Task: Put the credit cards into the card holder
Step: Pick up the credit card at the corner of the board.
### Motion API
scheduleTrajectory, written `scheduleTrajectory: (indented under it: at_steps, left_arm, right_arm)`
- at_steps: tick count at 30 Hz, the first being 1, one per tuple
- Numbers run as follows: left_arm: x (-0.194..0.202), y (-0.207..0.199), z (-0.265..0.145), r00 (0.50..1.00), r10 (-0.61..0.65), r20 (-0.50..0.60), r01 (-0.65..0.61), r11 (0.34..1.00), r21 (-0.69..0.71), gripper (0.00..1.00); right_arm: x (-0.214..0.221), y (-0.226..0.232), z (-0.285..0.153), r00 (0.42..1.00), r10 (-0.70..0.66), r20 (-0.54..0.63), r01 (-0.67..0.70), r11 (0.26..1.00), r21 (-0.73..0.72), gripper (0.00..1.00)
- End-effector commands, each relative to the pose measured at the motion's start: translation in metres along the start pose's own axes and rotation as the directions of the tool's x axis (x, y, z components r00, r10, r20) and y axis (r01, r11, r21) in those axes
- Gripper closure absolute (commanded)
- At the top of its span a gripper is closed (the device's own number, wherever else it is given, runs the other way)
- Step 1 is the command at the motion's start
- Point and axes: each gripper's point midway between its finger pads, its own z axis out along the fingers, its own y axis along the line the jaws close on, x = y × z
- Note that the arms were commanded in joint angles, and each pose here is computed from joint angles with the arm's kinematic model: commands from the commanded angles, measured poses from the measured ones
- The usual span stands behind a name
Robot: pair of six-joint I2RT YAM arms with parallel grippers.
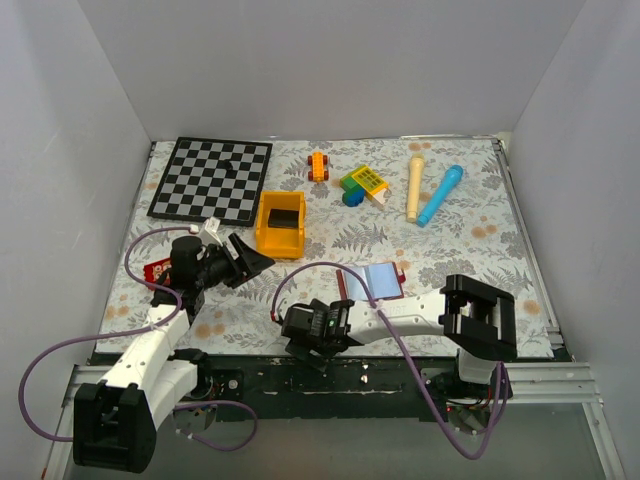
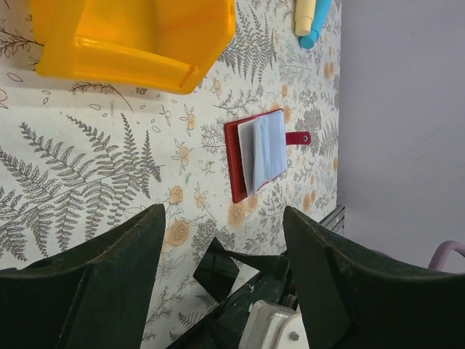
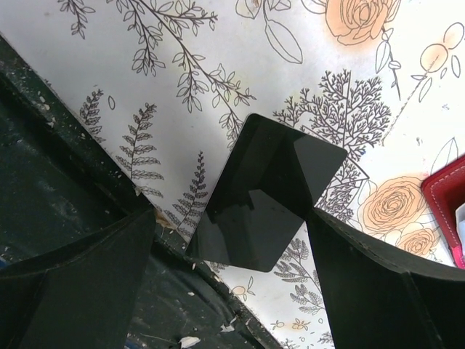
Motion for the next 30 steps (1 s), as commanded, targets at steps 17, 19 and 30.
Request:
scheduleTrajectory:
  at_steps: [17, 19, 30]
  left_arm:
    - [0.001, 0.001, -0.001, 1.000, 0.005, 0.005, -0.005, 1.000, 0.014, 0.34]
    - [0.002, 0.001, -0.001, 1.000, 0.003, 0.005, -0.003, 1.000, 0.014, 0.34]
    - [0.003, 0.002, 0.000, 1.000, -0.003, -0.001, 0.003, 1.000, 0.020, 0.34]
  right_arm:
    - [0.005, 0.007, 0.005, 0.998, -0.036, -0.055, 0.039, 0.998, 0.054, 0.31]
    - [0.005, 0.007, 0.004, 0.998, -0.035, -0.054, 0.038, 0.998, 0.055, 0.35]
    - [-0.005, 0.008, -0.008, 1.000, -0.016, -0.008, 0.017, 0.999, 0.033, 0.49]
